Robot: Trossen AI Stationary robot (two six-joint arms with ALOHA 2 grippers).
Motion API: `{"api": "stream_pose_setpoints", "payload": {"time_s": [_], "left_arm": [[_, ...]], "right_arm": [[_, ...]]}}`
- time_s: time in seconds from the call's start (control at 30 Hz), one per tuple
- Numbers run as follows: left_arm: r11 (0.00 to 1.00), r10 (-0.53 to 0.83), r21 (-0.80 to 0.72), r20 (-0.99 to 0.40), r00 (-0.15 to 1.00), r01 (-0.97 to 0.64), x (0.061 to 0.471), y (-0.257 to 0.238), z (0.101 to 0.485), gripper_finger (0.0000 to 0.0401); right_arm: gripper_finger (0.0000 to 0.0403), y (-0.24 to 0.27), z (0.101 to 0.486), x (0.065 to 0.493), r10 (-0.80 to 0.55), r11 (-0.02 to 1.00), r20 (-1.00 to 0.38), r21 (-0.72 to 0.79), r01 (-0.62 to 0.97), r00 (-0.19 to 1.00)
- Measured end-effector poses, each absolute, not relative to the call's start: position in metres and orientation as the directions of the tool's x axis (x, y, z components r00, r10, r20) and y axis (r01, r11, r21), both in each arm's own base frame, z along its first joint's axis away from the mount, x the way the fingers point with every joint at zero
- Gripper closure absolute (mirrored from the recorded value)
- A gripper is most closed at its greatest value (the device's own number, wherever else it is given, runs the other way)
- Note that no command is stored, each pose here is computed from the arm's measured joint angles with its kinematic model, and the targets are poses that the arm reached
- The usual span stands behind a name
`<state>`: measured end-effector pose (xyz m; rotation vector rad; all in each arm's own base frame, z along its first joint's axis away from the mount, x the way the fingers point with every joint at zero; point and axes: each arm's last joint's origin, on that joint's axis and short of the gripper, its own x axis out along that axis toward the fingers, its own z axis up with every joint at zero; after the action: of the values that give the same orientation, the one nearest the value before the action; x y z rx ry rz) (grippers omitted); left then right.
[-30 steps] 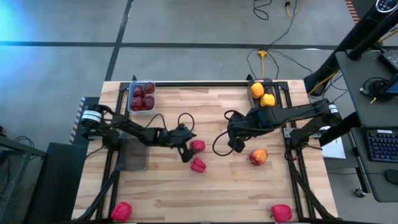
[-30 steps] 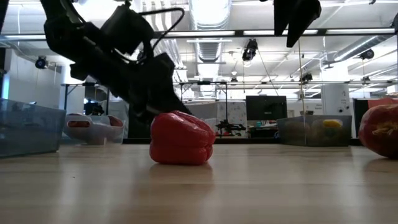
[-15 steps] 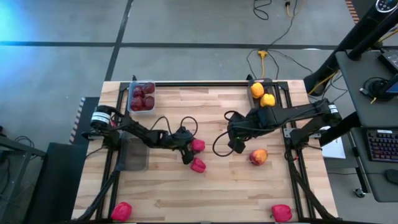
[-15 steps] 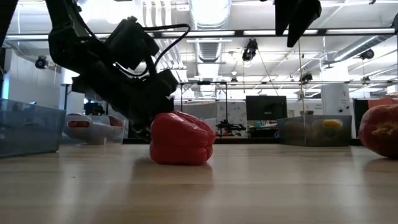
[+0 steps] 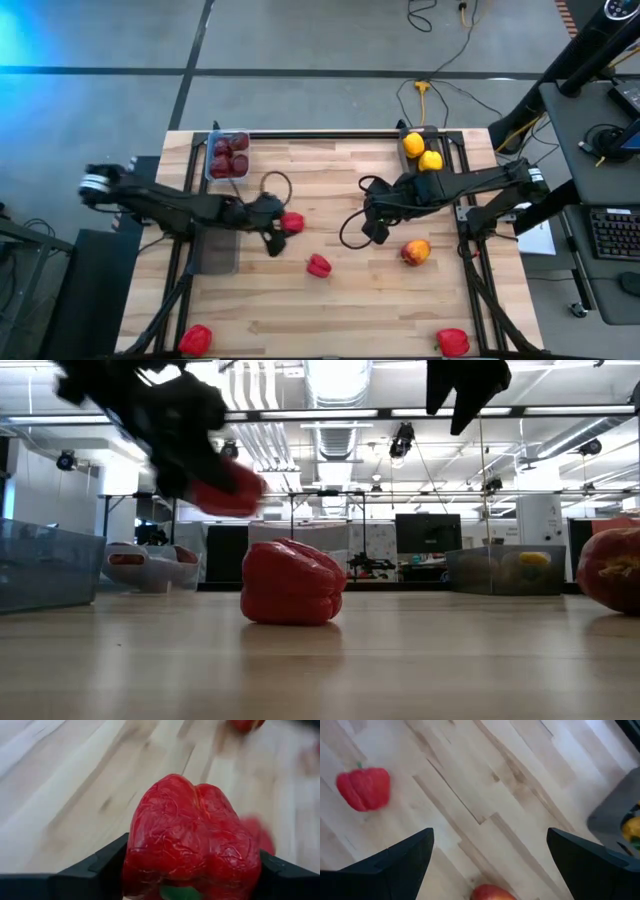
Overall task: Sort produce into baskets
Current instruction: Put the red bell pepper into the bottom black bin
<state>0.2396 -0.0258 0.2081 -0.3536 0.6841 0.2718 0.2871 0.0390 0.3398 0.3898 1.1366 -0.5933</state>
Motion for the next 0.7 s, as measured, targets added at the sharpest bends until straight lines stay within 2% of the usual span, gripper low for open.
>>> {"api": "stream_pose_setpoints", "payload": {"time_s": [0.13,0.23,0.43,0.53,0.7], "left_arm": [[0.903,0.149,-0.123,-0.807,0.571,-0.411,0.194,-0.023,0.249,0.0149],[0.895,0.155,-0.03,-0.915,0.374,-0.444,0.167,-0.019,0.271,0.0149],[0.867,0.197,0.166,-0.98,0.018,-0.47,0.14,-0.015,0.286,0.0149],[0.865,0.194,0.196,-0.98,-0.051,-0.461,0.136,-0.015,0.28,0.0149],[0.883,0.084,0.111,-0.993,-0.079,-0.457,0.141,-0.019,0.25,0.0149]], "right_arm": [[0.0023,0.039,0.34,0.293,-0.261,0.775,-0.899,0.022,0.632,0.351],[0.0023,0.039,0.341,0.298,-0.292,0.773,-0.872,0.028,0.634,0.394],[0.0023,0.037,0.343,0.301,-0.366,0.759,-0.827,-0.001,0.652,0.426],[0.0023,0.038,0.343,0.301,-0.365,0.752,-0.828,0.007,0.659,0.426],[0.0023,0.043,0.343,0.3,-0.358,0.754,-0.828,0.017,0.657,0.432]]}}
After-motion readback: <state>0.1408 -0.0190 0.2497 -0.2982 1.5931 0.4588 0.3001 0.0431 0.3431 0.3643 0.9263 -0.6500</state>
